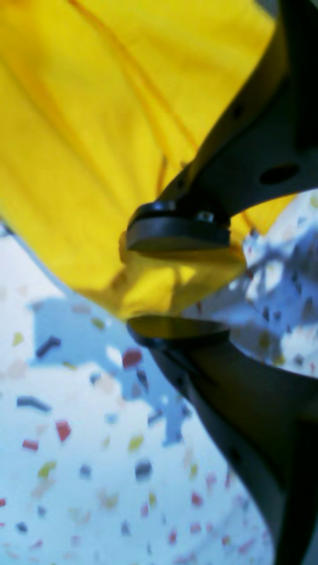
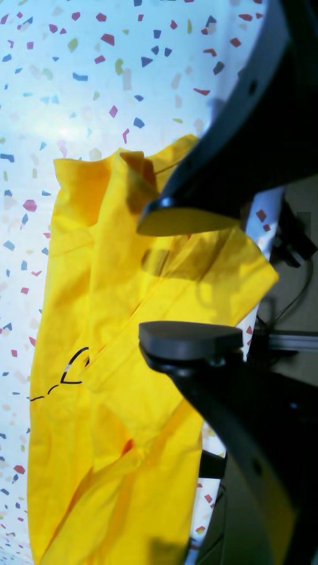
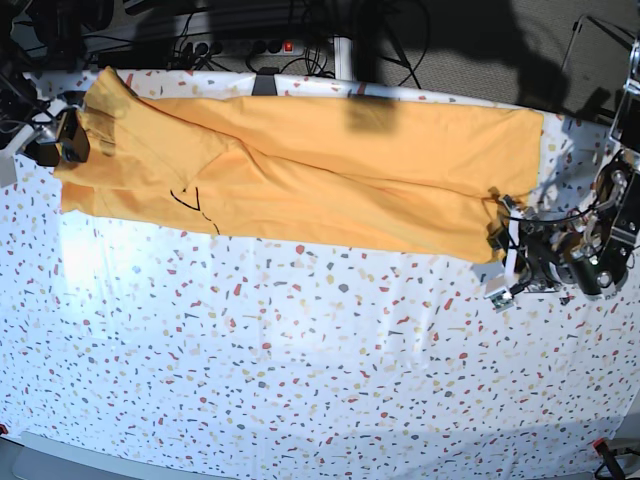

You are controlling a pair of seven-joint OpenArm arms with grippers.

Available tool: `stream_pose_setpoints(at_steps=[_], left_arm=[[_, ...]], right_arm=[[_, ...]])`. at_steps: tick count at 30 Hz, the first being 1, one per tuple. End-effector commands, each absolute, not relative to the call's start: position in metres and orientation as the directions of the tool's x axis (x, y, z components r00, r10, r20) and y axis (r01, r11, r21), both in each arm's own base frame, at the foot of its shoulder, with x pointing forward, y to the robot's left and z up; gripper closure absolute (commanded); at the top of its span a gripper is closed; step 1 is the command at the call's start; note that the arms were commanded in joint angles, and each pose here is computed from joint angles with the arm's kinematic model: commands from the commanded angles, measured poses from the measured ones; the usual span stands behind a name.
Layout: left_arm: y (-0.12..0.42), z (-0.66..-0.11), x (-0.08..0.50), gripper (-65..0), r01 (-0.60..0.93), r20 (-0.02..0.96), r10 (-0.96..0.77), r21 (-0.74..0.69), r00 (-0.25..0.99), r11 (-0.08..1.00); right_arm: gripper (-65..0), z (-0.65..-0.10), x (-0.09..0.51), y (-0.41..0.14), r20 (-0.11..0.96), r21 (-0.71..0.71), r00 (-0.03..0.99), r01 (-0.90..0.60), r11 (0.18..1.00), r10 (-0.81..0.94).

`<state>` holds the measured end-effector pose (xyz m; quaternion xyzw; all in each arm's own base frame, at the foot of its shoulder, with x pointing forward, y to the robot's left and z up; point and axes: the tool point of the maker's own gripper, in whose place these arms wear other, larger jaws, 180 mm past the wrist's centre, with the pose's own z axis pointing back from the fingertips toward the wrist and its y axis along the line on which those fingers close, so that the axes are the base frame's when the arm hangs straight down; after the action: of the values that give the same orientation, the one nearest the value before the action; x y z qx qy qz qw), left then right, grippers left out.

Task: Fold the T-shirt properly
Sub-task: 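Grasp the end of the folded strip with the left gripper and pull it taut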

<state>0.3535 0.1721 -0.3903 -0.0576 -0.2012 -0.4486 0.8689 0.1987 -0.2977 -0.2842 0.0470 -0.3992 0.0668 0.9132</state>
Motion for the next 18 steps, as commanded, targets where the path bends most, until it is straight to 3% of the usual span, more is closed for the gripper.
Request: stream_pose_setpoints(at_steps=[1,7,12,18], left_arm=[[0.171,-0.375,0.363,-23.7,0.797,0.432,-0.741,0.079,0.514,0.599],[0.17,-0.378,0.35,-19.9,0.802,0.401,-0.738,0.013,0.543,0.597],[0.174,-0.375,0.355,0.0,0.781,0.388,-0.726,0.024,0.568,0.624],[0.18,-0.367,0.35,0.0,0.751,0.393,-0.684,-0.029,0.615,0.66]], right_arm=[[-31.2,-0.273,0.204,-0.299,0.757,0.011,0.644,-0.177,0.984,0.108],[-31.2,-0.273,0.204,-0.299,0.757,0.011,0.644,-0.177,0.984,0.108],[-31.2,-0.274,0.203,-0.299,0.756,0.011,0.645,-0.176,0.984,0.107],[-31.2,-0.273,0.204,-0.299,0.757,0.01,0.644,-0.177,0.984,0.108]])
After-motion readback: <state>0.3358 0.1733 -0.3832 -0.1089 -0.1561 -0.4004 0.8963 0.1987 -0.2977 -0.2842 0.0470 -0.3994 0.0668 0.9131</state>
